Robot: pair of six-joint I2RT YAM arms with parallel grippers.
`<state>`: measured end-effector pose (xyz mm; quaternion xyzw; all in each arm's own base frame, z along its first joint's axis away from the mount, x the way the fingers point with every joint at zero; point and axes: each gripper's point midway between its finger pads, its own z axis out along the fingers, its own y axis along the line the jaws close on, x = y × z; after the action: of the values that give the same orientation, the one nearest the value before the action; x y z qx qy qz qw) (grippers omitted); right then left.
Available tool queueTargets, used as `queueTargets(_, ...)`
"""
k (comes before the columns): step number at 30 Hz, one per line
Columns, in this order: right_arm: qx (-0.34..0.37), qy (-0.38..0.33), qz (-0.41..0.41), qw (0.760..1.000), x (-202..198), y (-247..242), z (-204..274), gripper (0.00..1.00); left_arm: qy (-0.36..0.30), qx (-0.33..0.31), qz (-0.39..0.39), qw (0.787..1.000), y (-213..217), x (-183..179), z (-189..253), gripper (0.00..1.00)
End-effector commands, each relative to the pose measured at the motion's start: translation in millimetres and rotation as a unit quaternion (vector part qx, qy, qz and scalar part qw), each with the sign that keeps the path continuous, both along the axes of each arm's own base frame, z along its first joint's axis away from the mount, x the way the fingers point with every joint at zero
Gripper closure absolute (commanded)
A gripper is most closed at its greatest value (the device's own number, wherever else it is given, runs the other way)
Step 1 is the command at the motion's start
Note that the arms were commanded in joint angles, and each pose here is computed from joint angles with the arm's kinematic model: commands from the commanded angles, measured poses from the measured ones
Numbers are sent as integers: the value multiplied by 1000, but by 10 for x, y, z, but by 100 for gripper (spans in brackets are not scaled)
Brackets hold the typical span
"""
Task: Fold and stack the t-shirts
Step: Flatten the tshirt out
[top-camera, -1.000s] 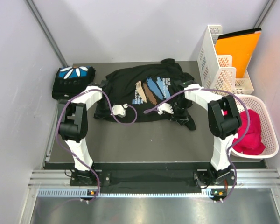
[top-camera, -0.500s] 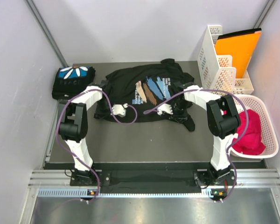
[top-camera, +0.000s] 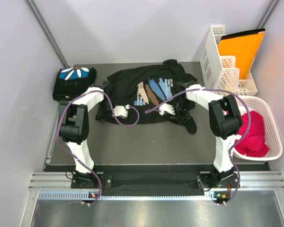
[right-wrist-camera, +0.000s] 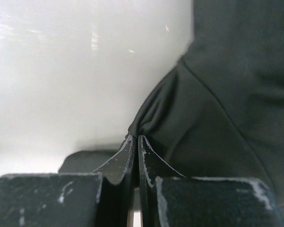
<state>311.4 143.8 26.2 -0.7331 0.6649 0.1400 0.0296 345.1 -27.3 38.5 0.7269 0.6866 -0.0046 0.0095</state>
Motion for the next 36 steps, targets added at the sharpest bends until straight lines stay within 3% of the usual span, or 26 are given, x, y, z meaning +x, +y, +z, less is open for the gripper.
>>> queueTargets(1,55,83,38,994,-236,192,406,100,-12,-17,-8,1000,-40,5,76,100)
queueTargets(6,83,66,76,992,-205,380,670,100,-13,-16,-10,1000,-52,52,75,100)
queueTargets(13,92,61,124,986,-353,782,636,100,-12,-17,-14,1000,-81,75,89,100)
queueTargets(19,120,14,162,979,-446,1250,685,100,-8,-18,-17,1000,-114,77,63,100)
queueTargets(29,158,2,173,972,-399,1939,774,99,-8,-19,-22,1000,-174,83,41,100)
queueTargets(31,162,3,176,971,-445,2048,760,92,-8,-23,-23,999,-197,75,42,100)
queueTargets(36,161,-13,152,975,-387,2135,738,57,-5,-22,-21,1000,-201,38,41,100)
